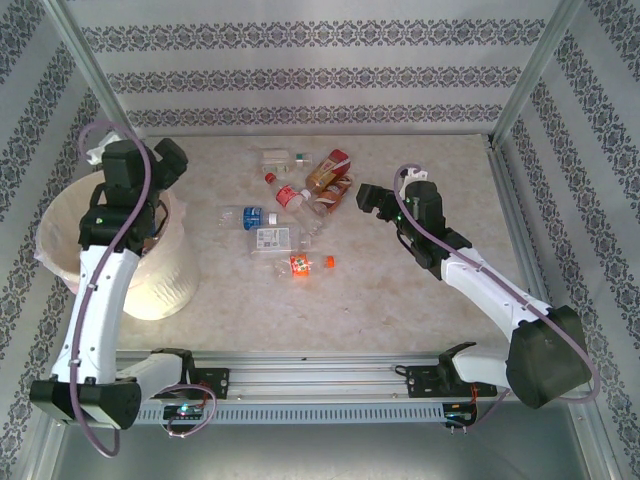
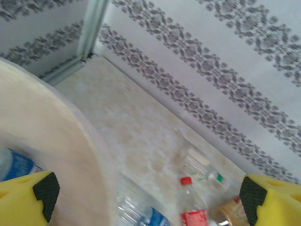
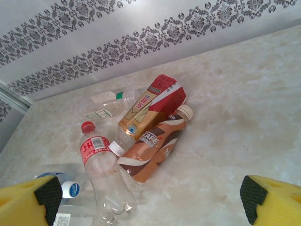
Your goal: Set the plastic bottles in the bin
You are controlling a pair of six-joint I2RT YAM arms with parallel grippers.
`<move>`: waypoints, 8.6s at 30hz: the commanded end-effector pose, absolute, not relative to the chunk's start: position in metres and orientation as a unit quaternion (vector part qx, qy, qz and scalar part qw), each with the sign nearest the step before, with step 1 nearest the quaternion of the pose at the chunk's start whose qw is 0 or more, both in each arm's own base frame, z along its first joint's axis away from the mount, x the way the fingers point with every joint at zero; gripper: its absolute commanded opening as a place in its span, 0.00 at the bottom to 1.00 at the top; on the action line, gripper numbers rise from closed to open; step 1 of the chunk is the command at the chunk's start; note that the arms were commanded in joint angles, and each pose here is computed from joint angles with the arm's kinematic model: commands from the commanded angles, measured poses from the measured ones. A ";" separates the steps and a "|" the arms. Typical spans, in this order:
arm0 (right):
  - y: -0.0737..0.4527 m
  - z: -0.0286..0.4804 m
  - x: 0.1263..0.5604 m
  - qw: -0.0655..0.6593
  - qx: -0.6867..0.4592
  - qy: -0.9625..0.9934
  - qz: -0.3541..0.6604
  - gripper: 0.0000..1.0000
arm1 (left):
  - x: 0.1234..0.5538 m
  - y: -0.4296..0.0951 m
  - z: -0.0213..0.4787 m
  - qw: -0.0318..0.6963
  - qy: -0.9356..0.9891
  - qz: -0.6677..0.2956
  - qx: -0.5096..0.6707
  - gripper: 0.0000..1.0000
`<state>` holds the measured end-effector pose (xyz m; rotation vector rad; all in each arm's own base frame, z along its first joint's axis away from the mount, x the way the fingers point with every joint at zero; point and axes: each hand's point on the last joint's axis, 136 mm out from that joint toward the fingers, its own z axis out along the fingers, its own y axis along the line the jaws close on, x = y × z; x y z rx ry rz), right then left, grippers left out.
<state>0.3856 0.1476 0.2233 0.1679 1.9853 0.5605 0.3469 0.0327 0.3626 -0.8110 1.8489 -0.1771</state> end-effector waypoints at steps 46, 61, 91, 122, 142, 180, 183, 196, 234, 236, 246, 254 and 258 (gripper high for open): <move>0.121 0.215 0.372 0.509 0.101 0.825 0.225 0.98 | 0.368 -0.029 0.389 0.538 0.779 -0.061 -0.315 1.00; 0.122 0.214 0.368 0.505 0.089 0.828 0.224 0.98 | 0.446 -0.144 0.224 0.369 0.842 -0.129 -0.372 1.00; 0.119 0.217 0.352 0.499 0.050 0.841 0.203 0.98 | 0.452 -0.047 0.050 0.281 0.767 0.052 -0.574 0.95; 0.116 0.233 0.347 0.524 0.049 0.824 0.210 0.98 | 0.514 -0.083 0.185 0.429 0.773 -0.162 -0.438 0.51; 0.174 0.254 0.363 0.538 -0.036 0.805 0.249 0.98 | 0.442 -0.088 0.362 0.526 0.774 -0.226 -0.270 0.51; 0.179 0.252 0.399 0.556 0.020 0.796 0.239 0.98 | 0.234 0.094 0.366 0.451 0.819 0.117 -0.336 0.54; 0.181 0.250 0.400 0.553 0.023 0.798 0.241 0.98 | 0.236 0.091 0.353 0.441 0.828 0.113 -0.329 0.57; 0.177 0.244 0.399 0.550 0.031 0.801 0.233 0.98 | 0.273 0.048 0.350 0.459 0.852 -0.010 -0.253 0.90; 0.306 0.088 0.277 0.247 -0.636 0.706 0.191 0.86 | 0.362 -0.111 0.354 0.457 0.852 -0.204 -0.156 1.00; 0.308 0.078 0.278 0.234 -0.648 0.703 0.176 0.84 | 0.363 -0.111 0.353 0.457 0.852 -0.204 -0.156 1.00; 0.322 0.035 0.284 0.203 -0.699 0.680 0.094 0.78 | 0.371 -0.122 0.339 0.444 0.857 -0.217 -0.142 1.00; 0.323 0.017 0.283 0.208 -0.689 0.691 0.067 0.64 | 0.379 -0.128 0.323 0.421 0.870 -0.215 -0.138 1.00; 0.320 0.030 0.285 0.234 -0.676 0.696 0.067 0.52 | 0.379 -0.128 0.322 0.421 0.872 -0.211 -0.133 1.00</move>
